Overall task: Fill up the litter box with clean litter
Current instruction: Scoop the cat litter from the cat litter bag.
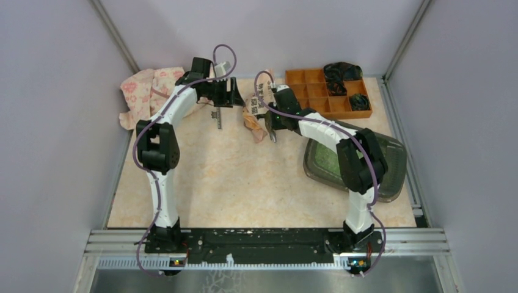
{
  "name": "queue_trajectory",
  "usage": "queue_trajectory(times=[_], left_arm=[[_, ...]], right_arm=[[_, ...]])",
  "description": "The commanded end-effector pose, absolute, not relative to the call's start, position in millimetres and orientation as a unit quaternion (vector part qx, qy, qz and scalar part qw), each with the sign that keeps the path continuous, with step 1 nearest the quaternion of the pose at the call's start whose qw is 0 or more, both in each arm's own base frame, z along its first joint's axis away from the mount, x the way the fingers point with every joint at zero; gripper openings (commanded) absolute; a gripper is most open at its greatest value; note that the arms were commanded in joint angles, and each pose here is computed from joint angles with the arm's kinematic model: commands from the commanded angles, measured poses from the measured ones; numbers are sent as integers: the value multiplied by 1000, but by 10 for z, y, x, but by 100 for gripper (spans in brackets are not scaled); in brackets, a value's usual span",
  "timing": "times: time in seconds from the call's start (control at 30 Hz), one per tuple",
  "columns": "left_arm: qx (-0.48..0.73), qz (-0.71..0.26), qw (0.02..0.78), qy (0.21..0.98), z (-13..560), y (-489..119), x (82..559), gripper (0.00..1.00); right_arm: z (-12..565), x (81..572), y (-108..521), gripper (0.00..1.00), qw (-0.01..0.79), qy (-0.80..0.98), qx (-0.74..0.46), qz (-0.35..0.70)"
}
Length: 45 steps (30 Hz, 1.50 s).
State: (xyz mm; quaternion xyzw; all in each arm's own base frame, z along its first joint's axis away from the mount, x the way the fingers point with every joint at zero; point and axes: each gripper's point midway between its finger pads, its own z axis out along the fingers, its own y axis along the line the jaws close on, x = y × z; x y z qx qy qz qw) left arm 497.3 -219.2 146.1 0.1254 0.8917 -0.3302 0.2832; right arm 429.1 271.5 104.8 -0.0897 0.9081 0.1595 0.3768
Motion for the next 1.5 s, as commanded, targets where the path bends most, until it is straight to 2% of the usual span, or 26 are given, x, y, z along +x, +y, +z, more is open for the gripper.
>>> queue_trajectory(times=[0.0, 0.17, 0.57, 1.03, 1.1, 1.2, 1.33, 1.47], left_arm=[[138, -337, 307, 879, 1686, -2223, 5006, 79], [138, -335, 305, 881, 1679, -2217, 4999, 79], [140, -328, 308, 882, 1702, -2194, 5012, 79], [144, -325, 307, 883, 1715, -2187, 5002, 79], [144, -324, 308, 883, 1712, -2184, 5005, 79], [144, -324, 308, 883, 1713, -2185, 5004, 79], [144, -324, 307, 883, 1712, -2183, 5000, 79], [145, -324, 309, 883, 1723, -2183, 5001, 79]], right_arm=[[1284, 4353, 2905, 24, 384, 893, -108, 207], [1199, 4362, 2941, 30, 369, 899, -116, 206], [895, 4458, 2928, 31, 360, 911, -93, 177], [701, 4508, 3144, 34, 352, 911, -98, 190], [679, 4508, 3151, 30, 351, 912, -96, 192], [663, 4518, 3144, 0, 352, 912, -93, 191], [700, 4531, 3147, 0, 368, 905, -94, 194], [814, 4538, 3129, 0, 423, 880, -97, 190]])
